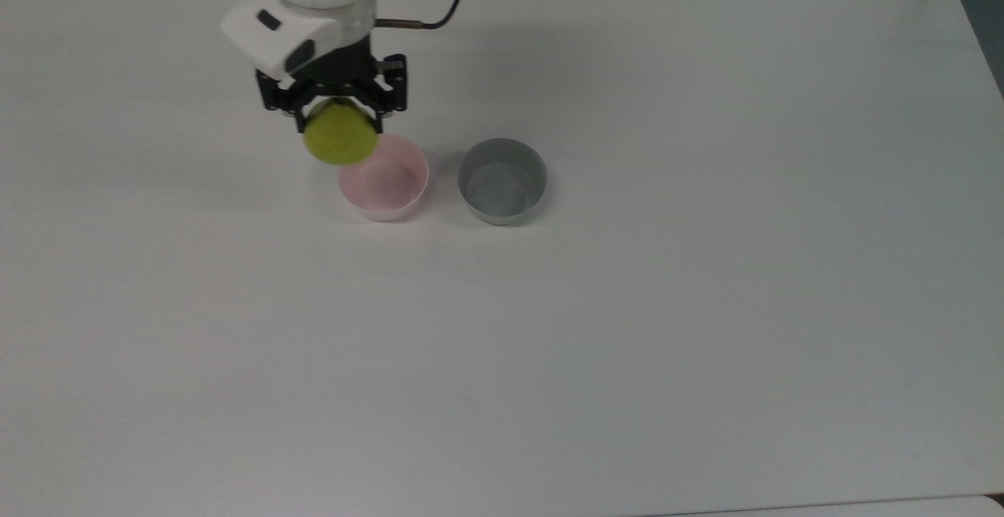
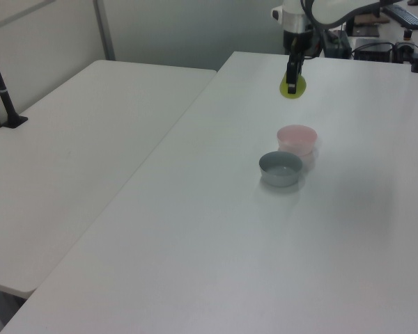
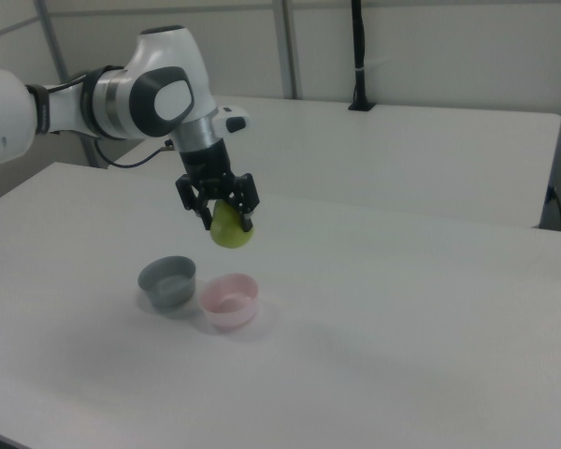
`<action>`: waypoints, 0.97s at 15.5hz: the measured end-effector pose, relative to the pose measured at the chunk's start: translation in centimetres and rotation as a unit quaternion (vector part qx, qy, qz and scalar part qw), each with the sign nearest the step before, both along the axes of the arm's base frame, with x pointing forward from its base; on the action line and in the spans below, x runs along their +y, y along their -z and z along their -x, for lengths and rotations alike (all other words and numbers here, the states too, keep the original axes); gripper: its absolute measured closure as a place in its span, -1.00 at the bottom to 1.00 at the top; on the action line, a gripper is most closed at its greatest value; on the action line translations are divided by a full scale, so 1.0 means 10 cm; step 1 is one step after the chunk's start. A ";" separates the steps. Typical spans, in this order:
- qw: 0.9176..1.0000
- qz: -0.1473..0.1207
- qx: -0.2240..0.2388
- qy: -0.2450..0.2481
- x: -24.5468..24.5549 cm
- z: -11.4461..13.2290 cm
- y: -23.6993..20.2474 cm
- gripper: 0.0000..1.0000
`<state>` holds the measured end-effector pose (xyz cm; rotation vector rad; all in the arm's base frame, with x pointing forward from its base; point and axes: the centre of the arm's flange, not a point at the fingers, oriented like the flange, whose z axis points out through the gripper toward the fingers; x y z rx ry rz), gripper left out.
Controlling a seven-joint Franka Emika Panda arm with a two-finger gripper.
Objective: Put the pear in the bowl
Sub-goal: 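Carry the pear over the pink bowl and lower it in, then open the gripper to release the pear into the pink bowl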
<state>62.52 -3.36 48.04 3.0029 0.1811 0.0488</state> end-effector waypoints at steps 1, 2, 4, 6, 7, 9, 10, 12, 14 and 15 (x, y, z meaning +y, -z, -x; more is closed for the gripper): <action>1.000 0.000 0.005 -0.004 0.09 0.02 0.05 -0.67; 1.000 0.000 0.012 -0.008 0.15 0.04 0.11 -0.67; 1.000 -0.001 0.027 -0.013 0.21 0.09 0.29 -0.67; 0.999 -0.002 0.032 -0.015 0.22 0.14 0.46 -0.67; 0.999 -0.002 0.031 -0.017 0.22 0.15 0.53 -0.67; 0.999 -0.004 0.026 -0.021 0.24 0.19 0.71 -0.67; 0.999 -0.005 0.025 -0.023 0.25 0.21 0.79 -0.67; 0.999 -0.006 0.021 -0.026 0.26 0.24 0.91 -0.67; 0.999 -0.008 0.014 -0.028 0.27 0.25 1.01 -0.67; 0.999 -0.009 0.010 -0.030 0.27 0.25 1.05 -0.67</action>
